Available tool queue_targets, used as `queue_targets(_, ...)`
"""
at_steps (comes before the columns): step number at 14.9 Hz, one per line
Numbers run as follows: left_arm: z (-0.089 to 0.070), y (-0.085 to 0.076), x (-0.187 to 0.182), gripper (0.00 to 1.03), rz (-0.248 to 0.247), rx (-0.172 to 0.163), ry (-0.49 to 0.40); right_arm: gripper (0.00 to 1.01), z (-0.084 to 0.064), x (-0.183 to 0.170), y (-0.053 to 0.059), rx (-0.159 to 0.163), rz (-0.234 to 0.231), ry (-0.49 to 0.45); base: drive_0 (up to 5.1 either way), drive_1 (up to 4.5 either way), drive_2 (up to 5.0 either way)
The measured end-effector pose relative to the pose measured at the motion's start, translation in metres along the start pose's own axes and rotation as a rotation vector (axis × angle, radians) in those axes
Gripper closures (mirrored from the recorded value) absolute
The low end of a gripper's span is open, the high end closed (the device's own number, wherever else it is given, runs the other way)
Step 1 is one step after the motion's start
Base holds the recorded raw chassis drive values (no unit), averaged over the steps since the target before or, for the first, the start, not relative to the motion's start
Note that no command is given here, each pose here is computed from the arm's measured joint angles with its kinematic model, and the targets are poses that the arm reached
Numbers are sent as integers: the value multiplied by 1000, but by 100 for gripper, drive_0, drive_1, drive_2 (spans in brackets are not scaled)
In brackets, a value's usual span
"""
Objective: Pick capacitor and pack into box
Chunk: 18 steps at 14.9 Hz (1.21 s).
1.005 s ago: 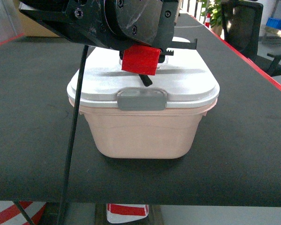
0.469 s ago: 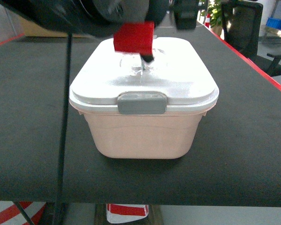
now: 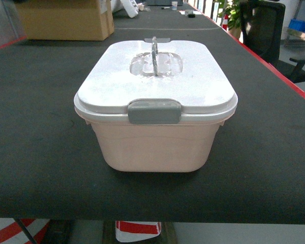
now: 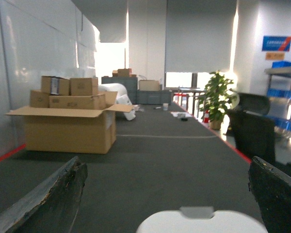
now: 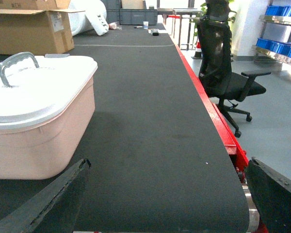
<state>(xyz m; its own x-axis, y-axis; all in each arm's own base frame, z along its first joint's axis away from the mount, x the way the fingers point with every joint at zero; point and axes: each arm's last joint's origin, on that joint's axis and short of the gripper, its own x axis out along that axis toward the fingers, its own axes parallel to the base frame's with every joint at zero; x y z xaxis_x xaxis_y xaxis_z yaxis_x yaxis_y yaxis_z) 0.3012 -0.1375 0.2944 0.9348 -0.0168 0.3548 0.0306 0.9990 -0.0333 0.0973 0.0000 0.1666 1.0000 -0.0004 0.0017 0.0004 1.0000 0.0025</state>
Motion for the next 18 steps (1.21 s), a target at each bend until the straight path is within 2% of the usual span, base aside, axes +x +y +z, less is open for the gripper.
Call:
queue_targets(1,0,21,-16,5,15,33,12,3,0,0,0,0,0,0,0,0,0)
queue_targets(4,-1,71,-59,5,67,93,76,3,0,0,0,0,0,0,0,0,0)
queue_targets(7,-24,110,-97,5,126,152,206,3,0,0,0,0,0,0,0,0,0)
queue_targets(8,-32,118,-105,6,123,148,251,3,0,0,0,0,0,0,0,0,0)
queue_targets(9,-39,132,-116,18,69,116,333,3,0,0,0,0,0,0,0,0,0)
queue_targets(10,-46,138,-133,30,45,80,370,3,0,0,0,0,-1,0,0,0,0)
queue_targets(11,-48,137,-159,71,21,45,365,3,0,0,0,0,0,0,0,0,0)
queue_targets(13,-51,137,-177,102,23,40,378,3,0,0,0,0,0,0,0,0,0)
queue_targets(16,-50,136,-194,101,23,41,372,3,0,0,0,0,0,0,0,0,0)
queue_targets(18,-55,136,-203,101,22,41,371,3,0,0,0,0,0,0,0,0,0)
